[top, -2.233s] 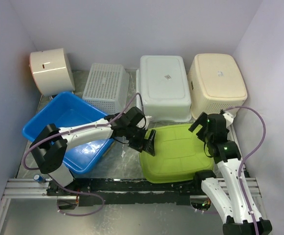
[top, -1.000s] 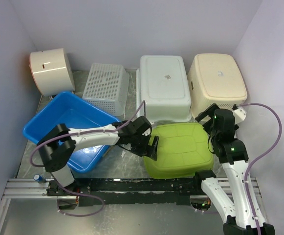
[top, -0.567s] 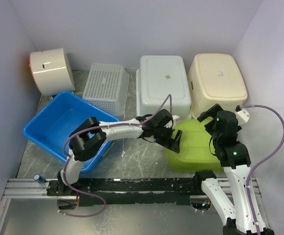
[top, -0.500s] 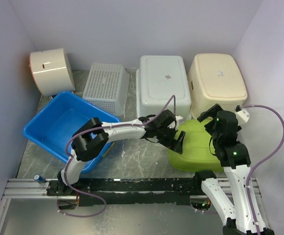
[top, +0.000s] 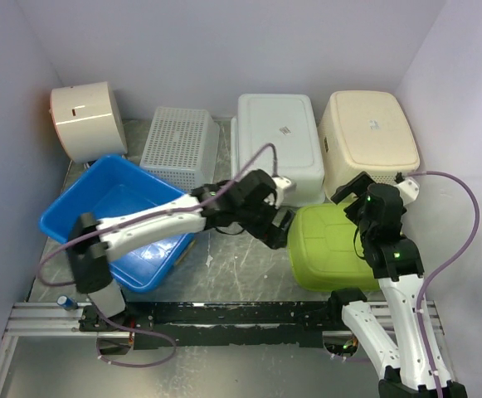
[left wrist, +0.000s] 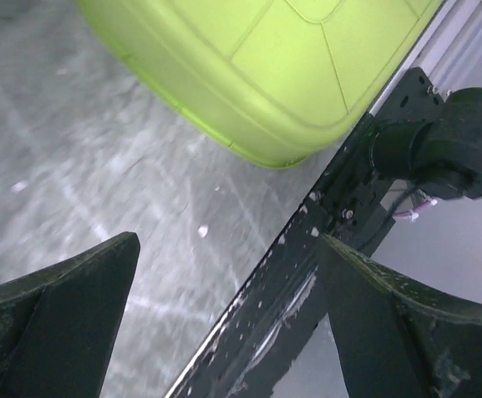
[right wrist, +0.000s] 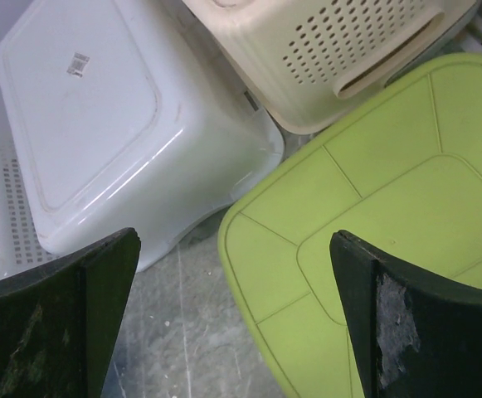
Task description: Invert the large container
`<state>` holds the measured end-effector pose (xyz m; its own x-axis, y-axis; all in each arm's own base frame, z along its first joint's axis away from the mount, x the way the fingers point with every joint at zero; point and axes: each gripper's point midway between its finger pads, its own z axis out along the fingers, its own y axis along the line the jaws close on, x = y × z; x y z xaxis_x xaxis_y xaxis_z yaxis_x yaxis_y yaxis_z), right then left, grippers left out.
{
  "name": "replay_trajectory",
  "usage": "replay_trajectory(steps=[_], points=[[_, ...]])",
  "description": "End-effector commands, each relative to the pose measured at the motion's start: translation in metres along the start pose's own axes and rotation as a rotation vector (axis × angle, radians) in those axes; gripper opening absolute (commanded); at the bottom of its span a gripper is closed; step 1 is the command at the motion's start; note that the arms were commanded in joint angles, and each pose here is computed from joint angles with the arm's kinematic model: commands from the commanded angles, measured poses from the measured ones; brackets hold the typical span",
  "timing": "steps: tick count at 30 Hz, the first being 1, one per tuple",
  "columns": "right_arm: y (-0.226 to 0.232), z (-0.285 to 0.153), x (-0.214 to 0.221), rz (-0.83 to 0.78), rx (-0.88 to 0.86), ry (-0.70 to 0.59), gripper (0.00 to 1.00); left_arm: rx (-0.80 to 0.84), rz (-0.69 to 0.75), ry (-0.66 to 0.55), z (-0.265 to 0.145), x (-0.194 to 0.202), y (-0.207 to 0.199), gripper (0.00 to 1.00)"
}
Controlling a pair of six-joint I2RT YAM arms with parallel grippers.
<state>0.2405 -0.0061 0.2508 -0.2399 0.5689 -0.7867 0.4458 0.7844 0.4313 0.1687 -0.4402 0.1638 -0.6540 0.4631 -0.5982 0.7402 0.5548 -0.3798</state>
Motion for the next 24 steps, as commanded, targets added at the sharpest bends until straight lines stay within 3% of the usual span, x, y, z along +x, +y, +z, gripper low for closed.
replay_trajectory(steps=[1, 4, 8, 12, 17, 21, 24], points=[[0.022, -0.006, -0.027, 0.001, -0.084, -0.079, 1.00, -0.309, -0.053, 0.024, -0.072, 0.019, 0.064, 1.00], [0.030, -0.005, -0.029, 0.012, -0.123, -0.090, 1.00, -0.445, -0.242, -0.044, -0.116, 0.014, 0.117, 1.00], [0.037, 0.000, -0.018, 0.020, -0.166, -0.059, 1.00, -0.574, -0.522, -0.234, -0.176, 0.001, 0.195, 0.99], [0.040, 0.006, -0.006, 0.010, -0.179, -0.013, 1.00, -0.689, -0.717, -0.365, -0.219, 0.005, 0.276, 1.00], [0.041, 0.009, 0.000, -0.006, -0.185, 0.014, 1.00, -0.771, -0.846, -0.430, -0.237, 0.012, 0.348, 1.00], [0.039, 0.011, 0.004, -0.012, -0.183, 0.020, 1.00, -0.786, -0.862, -0.423, -0.229, 0.010, 0.373, 0.87], [0.037, 0.013, 0.008, -0.015, -0.180, 0.029, 1.00, -0.820, -0.887, -0.406, -0.220, 0.021, 0.385, 0.84]])
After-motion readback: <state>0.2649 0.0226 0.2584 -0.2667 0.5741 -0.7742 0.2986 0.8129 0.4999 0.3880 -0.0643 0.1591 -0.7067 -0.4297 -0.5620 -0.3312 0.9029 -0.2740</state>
